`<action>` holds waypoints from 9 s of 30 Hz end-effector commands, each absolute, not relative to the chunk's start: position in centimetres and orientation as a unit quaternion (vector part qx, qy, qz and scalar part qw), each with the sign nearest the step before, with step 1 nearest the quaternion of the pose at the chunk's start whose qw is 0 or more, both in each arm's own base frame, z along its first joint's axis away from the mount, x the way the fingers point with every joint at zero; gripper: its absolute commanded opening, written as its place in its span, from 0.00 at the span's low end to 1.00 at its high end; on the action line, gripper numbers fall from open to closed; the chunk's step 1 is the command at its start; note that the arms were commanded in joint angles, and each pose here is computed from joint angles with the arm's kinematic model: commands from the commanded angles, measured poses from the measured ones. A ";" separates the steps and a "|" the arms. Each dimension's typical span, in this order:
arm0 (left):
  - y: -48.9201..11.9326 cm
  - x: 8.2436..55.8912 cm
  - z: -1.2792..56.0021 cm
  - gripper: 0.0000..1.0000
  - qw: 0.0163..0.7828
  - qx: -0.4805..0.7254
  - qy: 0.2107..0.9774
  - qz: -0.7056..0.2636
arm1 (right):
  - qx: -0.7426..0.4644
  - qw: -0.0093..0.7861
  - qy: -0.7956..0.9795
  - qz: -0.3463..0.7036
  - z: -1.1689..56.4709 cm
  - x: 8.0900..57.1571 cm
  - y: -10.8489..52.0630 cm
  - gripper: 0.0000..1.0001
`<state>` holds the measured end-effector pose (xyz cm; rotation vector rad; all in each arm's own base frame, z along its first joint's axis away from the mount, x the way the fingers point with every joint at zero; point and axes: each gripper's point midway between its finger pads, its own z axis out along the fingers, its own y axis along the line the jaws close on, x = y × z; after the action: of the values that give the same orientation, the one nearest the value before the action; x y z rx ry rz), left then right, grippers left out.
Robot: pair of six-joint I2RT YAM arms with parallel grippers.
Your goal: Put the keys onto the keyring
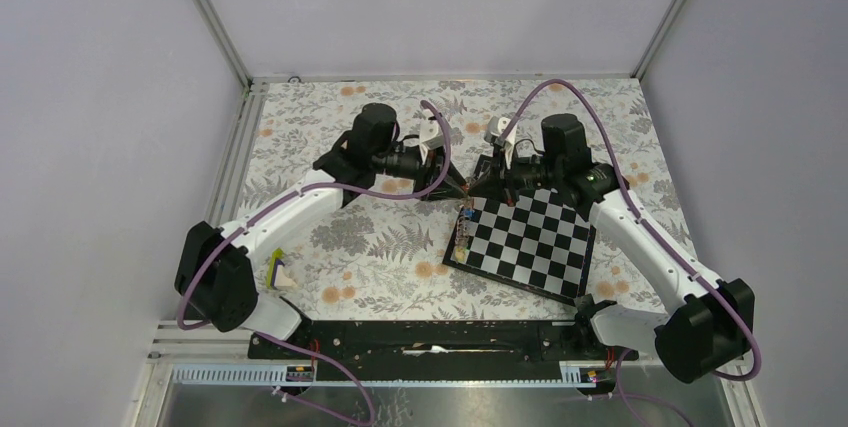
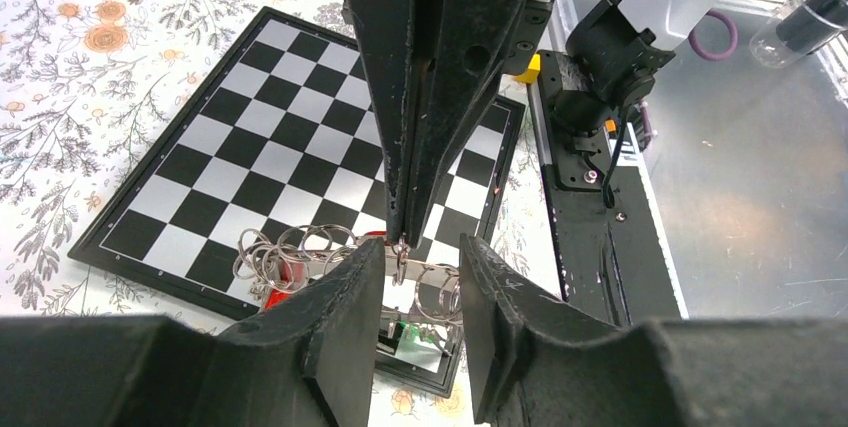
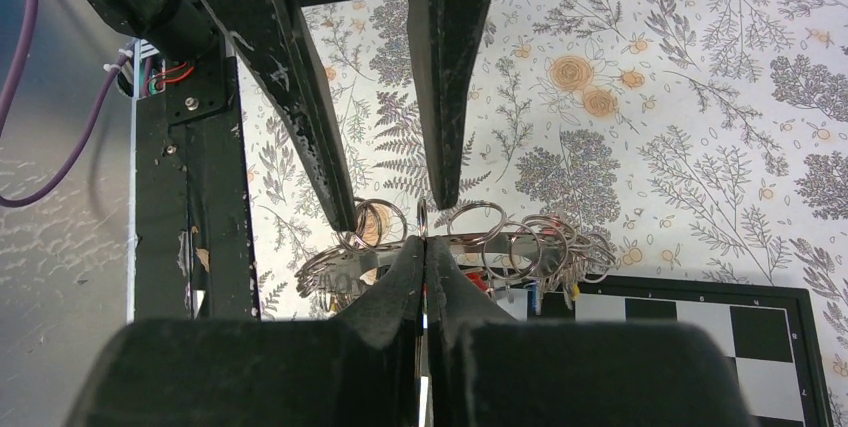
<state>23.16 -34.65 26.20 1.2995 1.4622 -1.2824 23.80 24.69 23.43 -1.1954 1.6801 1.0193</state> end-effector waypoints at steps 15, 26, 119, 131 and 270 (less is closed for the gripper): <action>-35.3 23.9 26.5 0.16 0.402 0.542 0.555 -0.486 | -0.493 0.435 0.635 0.406 25.9 23.9 25.4 0.00; -35.6 23.2 28.1 0.00 0.406 0.527 0.540 -0.516 | -0.487 0.450 0.632 0.402 25.7 23.8 25.3 0.19; -36.4 23.4 27.0 0.19 0.393 0.540 0.538 -0.514 | -0.496 0.429 0.653 0.379 24.5 23.5 24.8 0.00; -36.1 22.5 27.8 0.00 0.390 0.542 0.526 -0.527 | -0.500 0.432 0.649 0.377 24.2 23.1 24.5 0.07; -36.7 23.9 29.9 0.00 0.414 0.443 0.564 -0.561 | -0.496 0.449 0.655 0.351 23.4 22.5 23.2 0.09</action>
<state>22.28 -36.51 26.17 1.1779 1.5482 -1.4764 22.67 22.98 23.52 -1.2160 1.6358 0.8605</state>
